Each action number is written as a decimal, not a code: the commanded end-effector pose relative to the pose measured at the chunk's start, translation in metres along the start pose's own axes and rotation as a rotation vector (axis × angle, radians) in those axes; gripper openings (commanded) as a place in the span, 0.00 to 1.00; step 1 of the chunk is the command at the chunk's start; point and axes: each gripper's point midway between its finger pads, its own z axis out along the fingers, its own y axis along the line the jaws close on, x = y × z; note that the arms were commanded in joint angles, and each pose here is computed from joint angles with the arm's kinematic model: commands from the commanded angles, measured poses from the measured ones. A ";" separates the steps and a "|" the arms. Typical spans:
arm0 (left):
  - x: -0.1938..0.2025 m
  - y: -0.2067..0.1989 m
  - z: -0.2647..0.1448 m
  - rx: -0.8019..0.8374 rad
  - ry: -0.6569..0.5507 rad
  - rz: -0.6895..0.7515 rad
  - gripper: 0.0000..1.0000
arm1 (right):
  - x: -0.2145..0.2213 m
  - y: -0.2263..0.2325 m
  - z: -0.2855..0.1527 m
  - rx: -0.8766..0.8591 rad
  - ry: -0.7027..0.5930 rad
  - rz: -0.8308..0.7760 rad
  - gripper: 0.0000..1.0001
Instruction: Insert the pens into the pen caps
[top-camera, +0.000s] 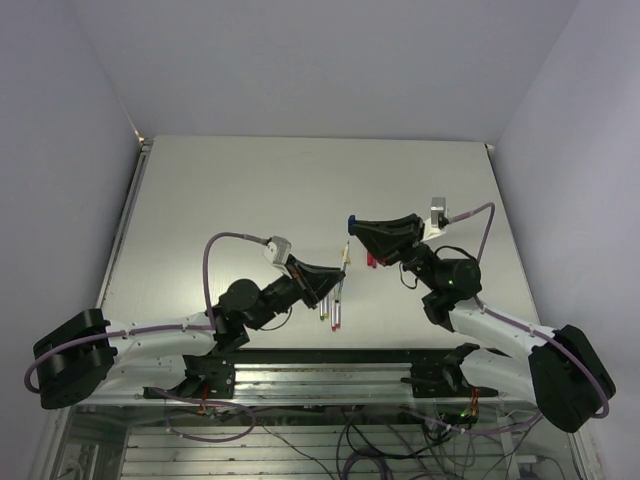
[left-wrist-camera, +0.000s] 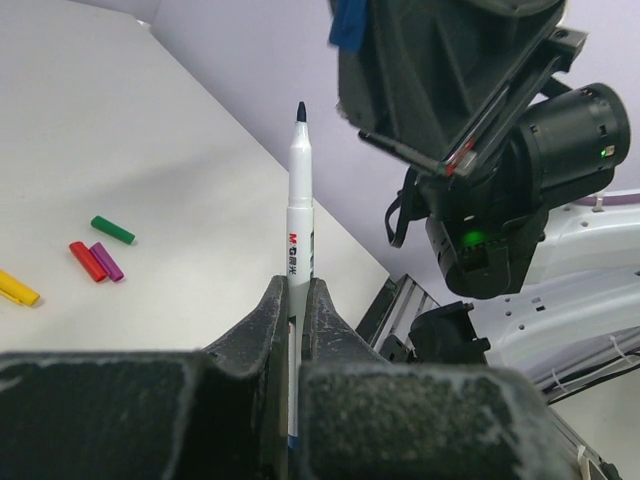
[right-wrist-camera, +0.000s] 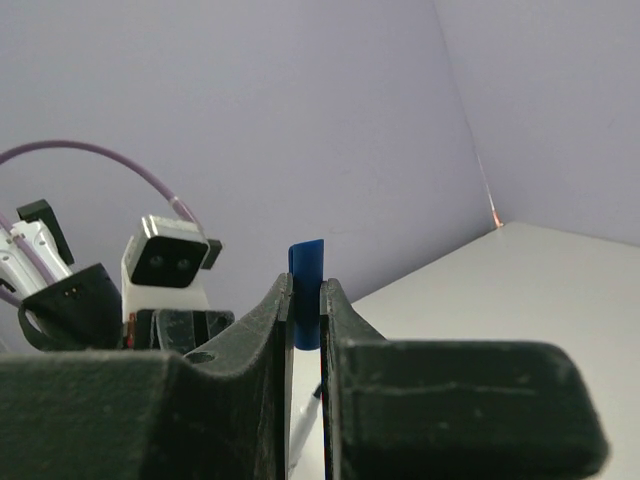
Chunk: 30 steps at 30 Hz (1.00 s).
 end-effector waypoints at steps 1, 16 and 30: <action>-0.010 -0.007 -0.004 0.032 -0.045 -0.009 0.07 | -0.026 0.013 0.011 -0.036 -0.067 -0.054 0.00; -0.024 -0.018 -0.004 0.127 -0.168 0.032 0.07 | -0.019 0.023 0.004 -0.089 -0.123 0.064 0.00; -0.032 -0.028 -0.008 0.167 -0.187 0.081 0.07 | -0.019 0.029 0.009 -0.116 -0.131 0.045 0.00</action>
